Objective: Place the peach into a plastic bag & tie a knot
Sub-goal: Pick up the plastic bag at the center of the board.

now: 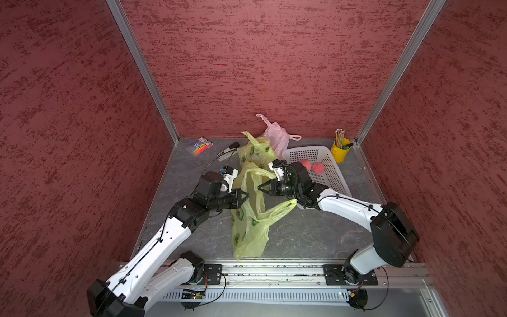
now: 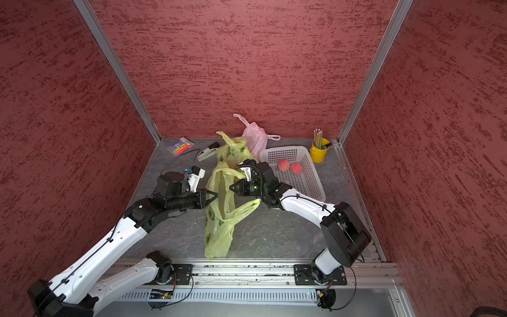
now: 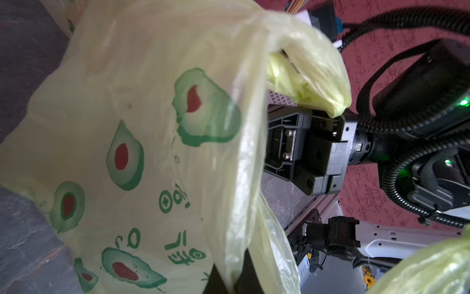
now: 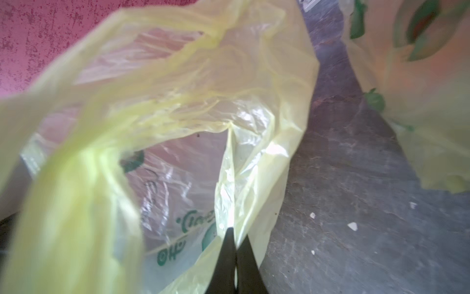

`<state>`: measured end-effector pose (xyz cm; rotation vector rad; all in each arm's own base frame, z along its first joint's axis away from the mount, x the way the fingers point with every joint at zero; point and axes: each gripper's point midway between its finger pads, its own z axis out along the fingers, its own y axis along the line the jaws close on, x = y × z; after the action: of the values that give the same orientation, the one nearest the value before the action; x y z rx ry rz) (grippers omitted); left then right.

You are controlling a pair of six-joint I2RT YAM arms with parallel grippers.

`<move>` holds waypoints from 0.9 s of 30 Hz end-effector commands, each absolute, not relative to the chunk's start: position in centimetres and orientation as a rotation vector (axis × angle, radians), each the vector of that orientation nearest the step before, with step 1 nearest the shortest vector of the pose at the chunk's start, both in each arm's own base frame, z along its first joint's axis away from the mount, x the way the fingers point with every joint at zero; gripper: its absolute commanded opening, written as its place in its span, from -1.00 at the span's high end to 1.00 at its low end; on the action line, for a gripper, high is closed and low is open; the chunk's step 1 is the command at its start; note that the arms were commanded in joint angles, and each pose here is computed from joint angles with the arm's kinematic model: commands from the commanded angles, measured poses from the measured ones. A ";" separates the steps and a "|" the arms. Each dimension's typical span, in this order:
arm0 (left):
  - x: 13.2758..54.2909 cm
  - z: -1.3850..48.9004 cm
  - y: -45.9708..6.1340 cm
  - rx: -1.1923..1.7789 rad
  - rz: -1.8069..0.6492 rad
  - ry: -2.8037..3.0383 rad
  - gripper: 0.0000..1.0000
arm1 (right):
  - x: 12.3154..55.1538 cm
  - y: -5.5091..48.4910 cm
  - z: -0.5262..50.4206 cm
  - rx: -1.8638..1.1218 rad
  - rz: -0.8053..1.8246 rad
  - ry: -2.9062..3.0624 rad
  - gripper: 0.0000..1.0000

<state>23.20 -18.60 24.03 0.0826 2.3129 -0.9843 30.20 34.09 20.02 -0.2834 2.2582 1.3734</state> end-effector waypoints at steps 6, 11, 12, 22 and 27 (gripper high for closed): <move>23.4 25.1 -14.4 -0.003 -0.948 2.309 1.00 | 33.1 27.7 18.6 -0.231 1.169 2.254 1.00; 24.3 26.1 -13.9 0.002 -0.963 2.285 1.00 | 34.9 26.2 18.1 -0.197 1.087 2.289 1.00; 24.6 26.2 -13.7 0.000 -0.957 2.285 1.00 | 35.3 26.0 17.9 -0.183 1.060 2.300 1.00; 27.2 28.1 -16.3 0.075 -1.104 2.215 1.00 | 37.4 23.0 20.9 -0.104 0.898 2.285 0.23; 27.9 27.8 -18.0 0.148 -1.131 2.205 1.00 | 38.0 18.3 22.8 -0.005 0.772 2.246 -0.15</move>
<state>27.38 -16.74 26.01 0.0609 2.2840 -1.0927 37.41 21.36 20.62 -0.0622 2.2884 0.8866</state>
